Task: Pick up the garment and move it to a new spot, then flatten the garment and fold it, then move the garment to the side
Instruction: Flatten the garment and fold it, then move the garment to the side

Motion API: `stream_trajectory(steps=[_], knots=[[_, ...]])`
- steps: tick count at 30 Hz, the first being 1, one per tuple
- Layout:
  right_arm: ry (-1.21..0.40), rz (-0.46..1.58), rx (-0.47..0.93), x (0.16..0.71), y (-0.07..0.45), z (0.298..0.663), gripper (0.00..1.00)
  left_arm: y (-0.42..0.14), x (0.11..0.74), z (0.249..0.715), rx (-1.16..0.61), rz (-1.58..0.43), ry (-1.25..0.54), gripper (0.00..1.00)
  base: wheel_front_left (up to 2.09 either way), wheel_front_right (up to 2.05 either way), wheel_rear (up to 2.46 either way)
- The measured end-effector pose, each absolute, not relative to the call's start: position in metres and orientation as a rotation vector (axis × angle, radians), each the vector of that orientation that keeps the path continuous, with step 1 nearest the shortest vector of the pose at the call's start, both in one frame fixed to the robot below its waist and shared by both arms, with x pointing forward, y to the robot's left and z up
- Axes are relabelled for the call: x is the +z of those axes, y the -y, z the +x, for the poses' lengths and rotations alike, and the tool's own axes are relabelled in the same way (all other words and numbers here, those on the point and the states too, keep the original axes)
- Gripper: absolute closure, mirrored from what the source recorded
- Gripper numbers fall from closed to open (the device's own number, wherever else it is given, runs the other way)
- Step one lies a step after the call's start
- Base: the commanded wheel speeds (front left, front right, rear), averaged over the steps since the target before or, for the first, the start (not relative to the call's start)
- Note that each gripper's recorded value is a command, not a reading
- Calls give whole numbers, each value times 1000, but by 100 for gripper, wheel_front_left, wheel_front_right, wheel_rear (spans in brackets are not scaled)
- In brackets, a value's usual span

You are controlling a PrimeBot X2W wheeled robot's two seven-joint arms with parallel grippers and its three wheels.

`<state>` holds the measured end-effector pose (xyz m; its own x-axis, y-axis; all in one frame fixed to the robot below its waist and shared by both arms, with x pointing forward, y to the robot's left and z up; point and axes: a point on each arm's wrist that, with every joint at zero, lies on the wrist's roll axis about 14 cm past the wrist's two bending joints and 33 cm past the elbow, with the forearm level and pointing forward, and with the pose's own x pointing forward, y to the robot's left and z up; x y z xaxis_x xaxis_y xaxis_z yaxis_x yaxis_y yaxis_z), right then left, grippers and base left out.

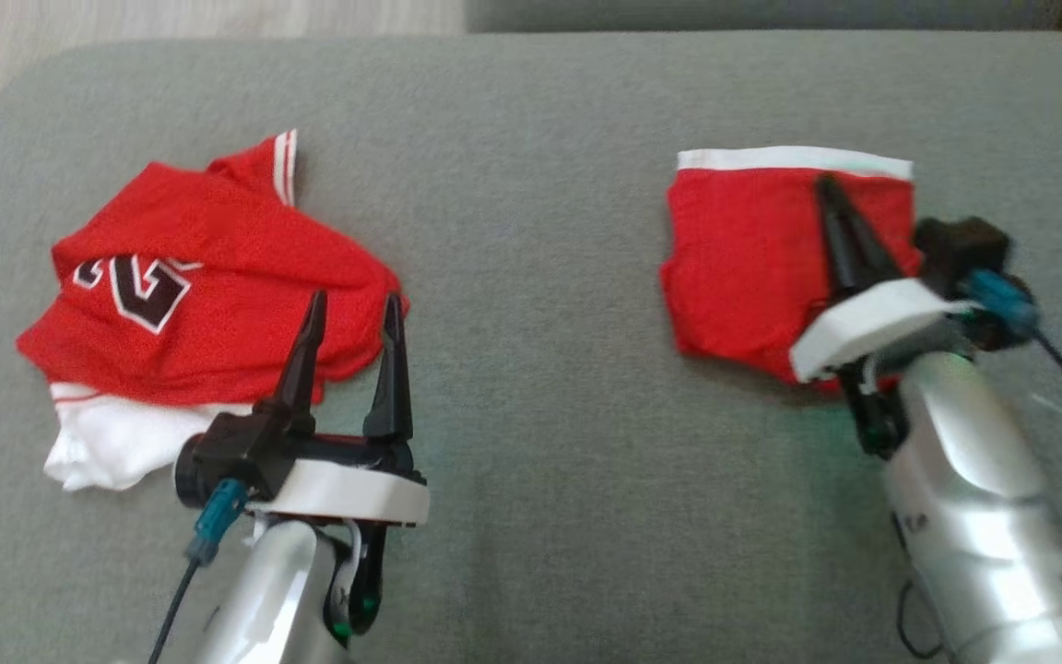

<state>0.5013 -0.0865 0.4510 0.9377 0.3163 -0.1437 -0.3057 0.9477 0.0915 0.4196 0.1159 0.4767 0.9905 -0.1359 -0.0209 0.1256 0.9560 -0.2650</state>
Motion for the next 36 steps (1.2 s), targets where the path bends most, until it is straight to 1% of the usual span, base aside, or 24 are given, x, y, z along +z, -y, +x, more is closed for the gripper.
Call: stream_trajectory(steps=[4,5,6,7,11,16,19,29,36], knots=[[-84,86,189,468,133,483,100,-105,484,417,-166,-273,-23,0,0,0,0],[-79,85,158,467,144,475,91,-103,486,416,-175,-275,-19,0,0,0,0],[-74,79,131,468,155,467,11,-101,488,416,-180,-276,-14,0,0,0,0],[-69,73,109,468,163,459,0,-99,489,415,-185,-277,-11,0,0,0,0],[-57,60,56,468,183,430,0,-92,492,410,-206,-274,-6,0,0,0,0],[-70,75,47,462,184,401,0,-87,490,403,-218,-277,-16,0,0,0,0],[-81,89,41,458,185,392,0,-85,487,400,-228,-279,-25,0,0,0,0],[-69,99,43,461,183,393,0,-85,481,399,-228,-271,-40,0,0,0,0],[-101,101,38,451,184,405,0,-87,469,400,-224,-275,-72,0,0,0,0]])
